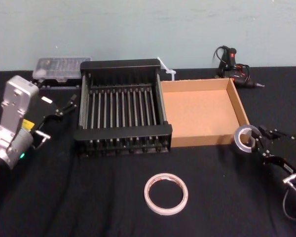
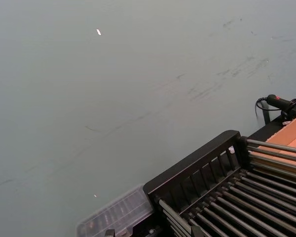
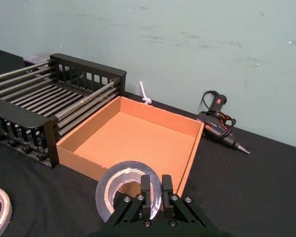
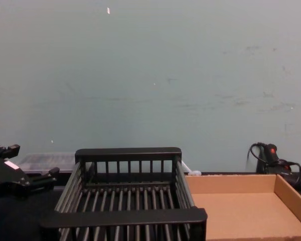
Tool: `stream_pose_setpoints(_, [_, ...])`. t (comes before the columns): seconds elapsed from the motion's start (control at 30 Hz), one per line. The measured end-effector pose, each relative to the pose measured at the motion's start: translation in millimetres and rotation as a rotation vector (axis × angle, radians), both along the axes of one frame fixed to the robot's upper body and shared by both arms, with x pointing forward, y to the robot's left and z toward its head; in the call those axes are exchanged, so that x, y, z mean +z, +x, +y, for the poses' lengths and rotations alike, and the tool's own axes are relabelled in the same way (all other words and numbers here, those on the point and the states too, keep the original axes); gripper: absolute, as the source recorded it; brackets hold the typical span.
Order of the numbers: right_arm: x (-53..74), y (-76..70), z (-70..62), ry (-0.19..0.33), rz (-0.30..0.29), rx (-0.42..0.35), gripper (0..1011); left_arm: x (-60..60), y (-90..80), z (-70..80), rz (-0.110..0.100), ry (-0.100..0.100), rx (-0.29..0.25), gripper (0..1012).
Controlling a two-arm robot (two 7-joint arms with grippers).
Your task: Pick up the white tape and place it into the black box , Pick up the silver tape and place it into the brown box.
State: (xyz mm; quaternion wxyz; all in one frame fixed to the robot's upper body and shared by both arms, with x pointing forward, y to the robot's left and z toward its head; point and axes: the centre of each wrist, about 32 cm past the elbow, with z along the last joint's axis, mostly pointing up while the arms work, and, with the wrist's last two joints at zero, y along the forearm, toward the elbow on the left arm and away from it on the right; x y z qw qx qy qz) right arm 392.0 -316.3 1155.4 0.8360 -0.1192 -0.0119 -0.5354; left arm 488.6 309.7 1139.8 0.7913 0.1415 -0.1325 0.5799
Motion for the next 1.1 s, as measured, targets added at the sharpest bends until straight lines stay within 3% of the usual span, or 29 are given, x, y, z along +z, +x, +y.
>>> stream_pose_setpoints(0.5, [2.8,18.8,8.6,0.024,0.019,0.003,137,0.0,0.0,0.0,0.000,0.000,0.000,1001])
stream_pose_setpoints(1.1, [13.6,58.3,36.6,0.053,0.000,0.021,137,0.0,0.0,0.0,0.000,0.000,0.000,1001])
